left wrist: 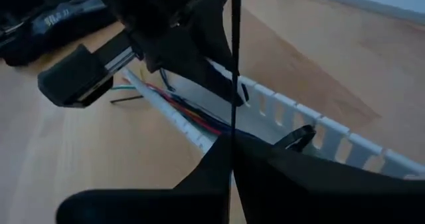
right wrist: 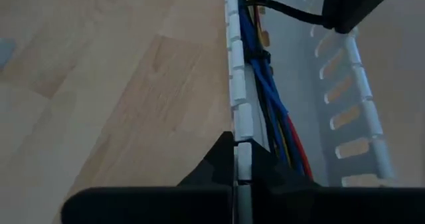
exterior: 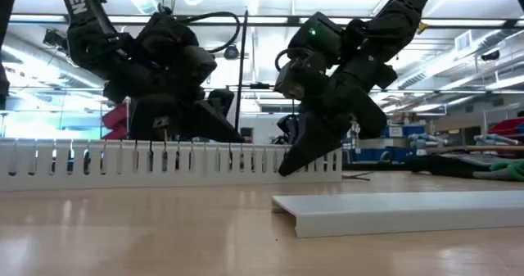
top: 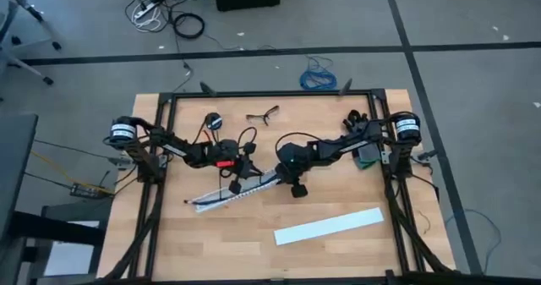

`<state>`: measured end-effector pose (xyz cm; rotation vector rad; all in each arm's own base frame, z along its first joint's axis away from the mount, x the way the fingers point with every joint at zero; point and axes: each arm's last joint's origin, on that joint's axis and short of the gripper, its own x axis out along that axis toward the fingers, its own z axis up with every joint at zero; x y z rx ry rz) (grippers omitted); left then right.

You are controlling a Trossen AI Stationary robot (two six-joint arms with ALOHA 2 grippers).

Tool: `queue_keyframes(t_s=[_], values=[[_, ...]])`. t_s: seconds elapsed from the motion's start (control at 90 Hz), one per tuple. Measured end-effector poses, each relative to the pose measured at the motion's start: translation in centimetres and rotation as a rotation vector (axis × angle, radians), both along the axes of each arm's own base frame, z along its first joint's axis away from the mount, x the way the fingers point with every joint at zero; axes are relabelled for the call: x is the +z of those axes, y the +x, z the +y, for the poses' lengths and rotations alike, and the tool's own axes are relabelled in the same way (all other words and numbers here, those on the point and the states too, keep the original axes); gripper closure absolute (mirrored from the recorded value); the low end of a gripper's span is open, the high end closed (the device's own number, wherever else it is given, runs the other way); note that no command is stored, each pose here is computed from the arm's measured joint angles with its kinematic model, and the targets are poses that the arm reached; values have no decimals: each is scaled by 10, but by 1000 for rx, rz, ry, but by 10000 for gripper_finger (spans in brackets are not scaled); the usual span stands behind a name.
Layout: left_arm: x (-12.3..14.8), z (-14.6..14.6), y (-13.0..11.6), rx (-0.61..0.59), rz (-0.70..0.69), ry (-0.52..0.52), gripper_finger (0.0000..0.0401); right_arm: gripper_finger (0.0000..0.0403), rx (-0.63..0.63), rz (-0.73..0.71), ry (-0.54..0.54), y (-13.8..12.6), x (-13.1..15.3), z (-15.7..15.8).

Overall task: Ziptie cables
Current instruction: Put the zip tied cable wires into the white cable duct

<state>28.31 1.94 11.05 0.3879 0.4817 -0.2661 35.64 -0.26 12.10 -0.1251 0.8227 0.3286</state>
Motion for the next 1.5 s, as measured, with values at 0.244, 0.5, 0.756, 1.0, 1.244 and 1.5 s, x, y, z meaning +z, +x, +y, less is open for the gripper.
queue_keyframes(t_s=[0.244,0.5,0.756,1.0,1.244,1.5], values=[[-1,3,-1,27,5,2,401,402,12,-3,-7,0,0,3],[-1,4,-1,40,10,16,401,402,15,-11,-8,1,0,5],[-2,8,-2,75,12,33,401,403,12,-11,-12,1,1,8],[-3,13,-3,116,30,43,401,403,6,-13,-37,1,1,14],[-4,14,-4,136,44,31,401,403,2,-13,-44,1,1,14],[-5,15,-4,172,58,47,401,403,3,-15,-44,1,1,14]])
